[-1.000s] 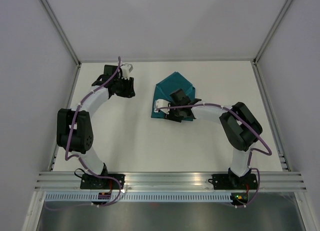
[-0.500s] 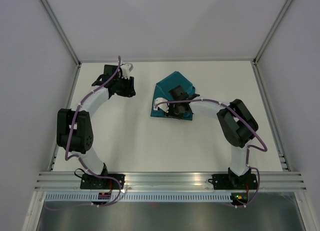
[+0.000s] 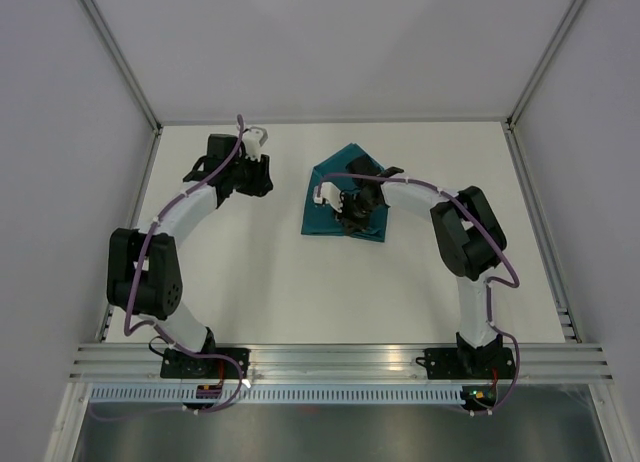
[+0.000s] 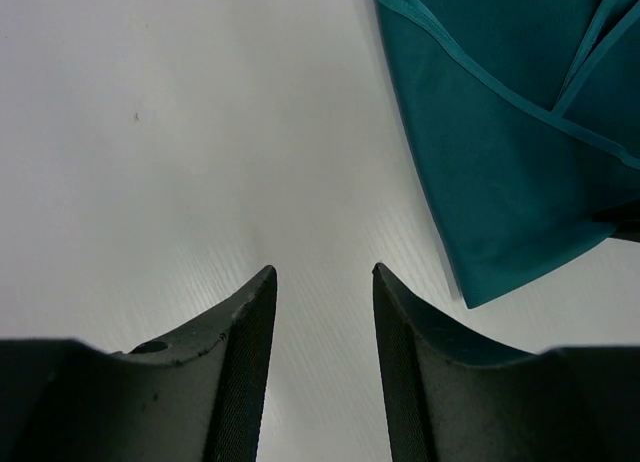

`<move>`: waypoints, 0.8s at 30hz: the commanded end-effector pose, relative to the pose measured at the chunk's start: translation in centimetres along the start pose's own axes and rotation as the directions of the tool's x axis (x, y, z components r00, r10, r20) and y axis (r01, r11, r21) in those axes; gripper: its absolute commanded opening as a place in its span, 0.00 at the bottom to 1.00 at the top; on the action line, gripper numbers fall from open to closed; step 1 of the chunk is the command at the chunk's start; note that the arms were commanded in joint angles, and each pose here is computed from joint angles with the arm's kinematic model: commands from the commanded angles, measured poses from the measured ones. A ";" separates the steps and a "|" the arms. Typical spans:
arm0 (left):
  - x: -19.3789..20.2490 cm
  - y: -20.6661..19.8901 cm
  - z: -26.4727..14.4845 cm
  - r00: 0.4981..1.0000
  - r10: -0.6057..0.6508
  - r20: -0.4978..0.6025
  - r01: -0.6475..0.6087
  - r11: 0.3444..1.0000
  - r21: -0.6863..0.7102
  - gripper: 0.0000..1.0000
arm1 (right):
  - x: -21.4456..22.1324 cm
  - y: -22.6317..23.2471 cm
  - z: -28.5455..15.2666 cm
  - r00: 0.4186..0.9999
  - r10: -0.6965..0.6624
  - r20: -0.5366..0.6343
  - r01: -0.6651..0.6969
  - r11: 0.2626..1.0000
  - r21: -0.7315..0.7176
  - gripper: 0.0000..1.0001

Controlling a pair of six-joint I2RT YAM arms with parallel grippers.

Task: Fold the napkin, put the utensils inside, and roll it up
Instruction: Roll the napkin at the center of the board.

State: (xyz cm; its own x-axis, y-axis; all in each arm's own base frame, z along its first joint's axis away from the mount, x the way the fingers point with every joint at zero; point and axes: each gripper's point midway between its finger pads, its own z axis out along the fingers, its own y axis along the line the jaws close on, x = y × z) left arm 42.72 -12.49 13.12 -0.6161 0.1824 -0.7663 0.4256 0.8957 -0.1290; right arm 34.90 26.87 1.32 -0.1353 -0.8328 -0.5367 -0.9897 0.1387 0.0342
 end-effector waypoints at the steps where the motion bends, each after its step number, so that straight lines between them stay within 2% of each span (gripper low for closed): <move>1: -2.1 -0.7 -0.9 0.995 0.039 0.091 -0.038 0.999 -0.021 0.48 | 6.5 7.0 1.9 0.970 0.139 -0.199 -0.194 0.937 -0.289 0.09; 4: -1.8 -1.8 -0.9 0.990 0.091 0.109 -0.089 0.996 -0.028 0.44 | 6.6 7.2 1.7 0.965 0.162 -0.204 -0.224 0.914 -0.337 0.09; 8: -1.0 -3.8 -0.8 0.968 0.220 0.124 -0.216 0.975 -0.043 0.44 | 6.7 7.1 1.7 0.961 0.190 -0.202 -0.256 0.890 -0.378 0.09; 13: 1.1 -6.3 -0.9 0.938 0.320 0.136 -0.321 0.947 -0.016 0.46 | 7.2 7.6 1.8 0.946 0.233 -0.225 -0.311 0.848 -0.430 0.09; 14: 0.1 -6.7 -1.3 0.918 0.349 0.186 -0.350 0.936 -0.031 0.47 | 7.1 7.4 1.8 0.946 0.234 -0.224 -0.311 0.847 -0.431 0.09; 19: 1.4 -9.6 -2.0 0.863 0.447 0.235 -0.463 0.886 0.018 0.51 | 7.4 7.3 1.9 0.936 0.251 -0.245 -0.338 0.835 -0.434 0.09; 24: 3.2 -12.5 -3.0 0.789 0.543 0.289 -0.587 0.804 0.093 0.54 | 7.4 6.9 2.2 0.928 0.272 -0.254 -0.360 0.828 -0.429 0.09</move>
State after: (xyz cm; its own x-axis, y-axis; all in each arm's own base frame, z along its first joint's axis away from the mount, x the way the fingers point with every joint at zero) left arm 34.07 -20.19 11.89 -0.2519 0.4909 -0.8340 0.7123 0.6774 0.1836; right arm 28.26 26.02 1.14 -0.4494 -0.7840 -0.4281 -0.7964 0.1346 0.5896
